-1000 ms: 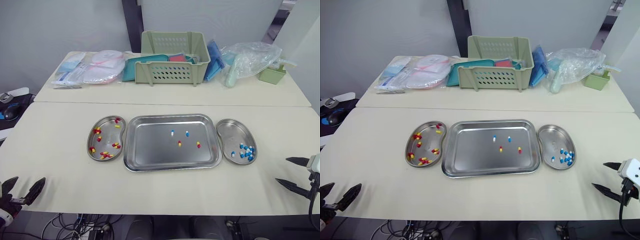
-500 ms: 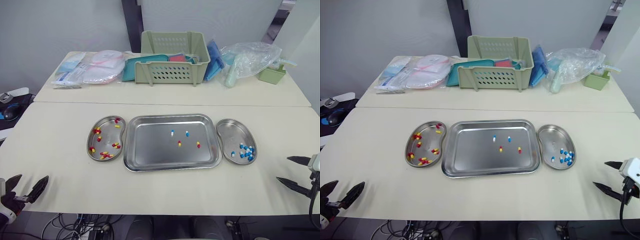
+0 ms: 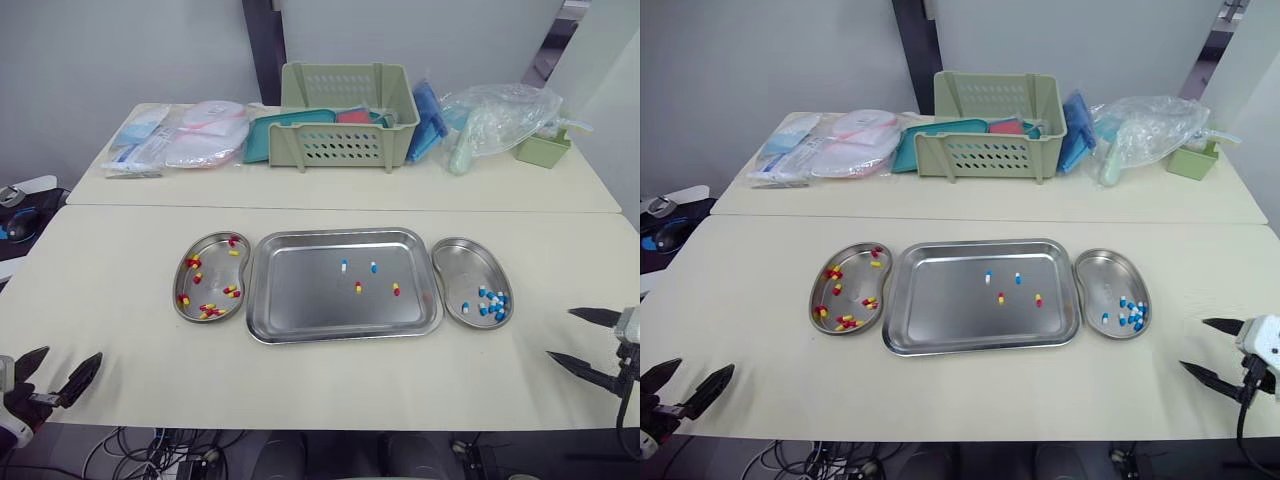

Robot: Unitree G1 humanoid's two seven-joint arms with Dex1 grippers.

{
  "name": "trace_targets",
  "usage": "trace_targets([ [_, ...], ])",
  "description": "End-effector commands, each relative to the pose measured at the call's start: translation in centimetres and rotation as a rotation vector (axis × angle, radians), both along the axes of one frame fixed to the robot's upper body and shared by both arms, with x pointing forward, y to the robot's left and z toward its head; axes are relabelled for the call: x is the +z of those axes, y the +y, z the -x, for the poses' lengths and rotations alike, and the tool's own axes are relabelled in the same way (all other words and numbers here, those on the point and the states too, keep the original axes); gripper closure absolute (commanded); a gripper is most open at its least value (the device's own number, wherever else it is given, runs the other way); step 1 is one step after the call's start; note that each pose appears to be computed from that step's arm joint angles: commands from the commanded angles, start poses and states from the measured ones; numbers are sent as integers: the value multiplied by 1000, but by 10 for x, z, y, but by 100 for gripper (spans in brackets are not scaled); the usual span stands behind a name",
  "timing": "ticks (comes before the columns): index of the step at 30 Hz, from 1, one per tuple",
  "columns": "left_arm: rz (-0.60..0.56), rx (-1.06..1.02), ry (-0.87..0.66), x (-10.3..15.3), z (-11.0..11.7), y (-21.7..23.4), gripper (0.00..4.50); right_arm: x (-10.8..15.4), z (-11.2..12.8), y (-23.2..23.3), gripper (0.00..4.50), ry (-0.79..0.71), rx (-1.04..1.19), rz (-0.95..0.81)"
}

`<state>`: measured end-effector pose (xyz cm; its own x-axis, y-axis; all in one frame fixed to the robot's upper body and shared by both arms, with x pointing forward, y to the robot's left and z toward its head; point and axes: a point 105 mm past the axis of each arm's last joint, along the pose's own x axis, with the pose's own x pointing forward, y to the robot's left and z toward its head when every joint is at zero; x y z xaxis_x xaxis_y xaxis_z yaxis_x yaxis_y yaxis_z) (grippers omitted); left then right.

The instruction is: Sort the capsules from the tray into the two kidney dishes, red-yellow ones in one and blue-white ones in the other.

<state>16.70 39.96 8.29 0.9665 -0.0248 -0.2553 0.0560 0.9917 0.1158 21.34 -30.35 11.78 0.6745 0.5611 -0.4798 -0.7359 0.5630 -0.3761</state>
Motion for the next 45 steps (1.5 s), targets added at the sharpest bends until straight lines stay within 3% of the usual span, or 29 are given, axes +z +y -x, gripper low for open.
trace_targets([
  [1,0,-19,-4,2,2,-6,0,15,1,34,3,-51,99,-53],
  [12,1,-15,-1,3,6,-8,0,8,13,107,3,-83,226,-201],
  [26,2,-2,2,4,15,-12,0,-4,8,127,3,-194,203,-252],
  [37,-4,0,5,8,24,-15,0,-24,3,139,3,-163,218,-267],
  [41,-22,-78,-13,17,19,-30,0,-32,3,137,3,-154,221,-271],
  [45,-21,-329,-43,34,-4,-82,0,-42,5,133,3,-137,225,-271],
])
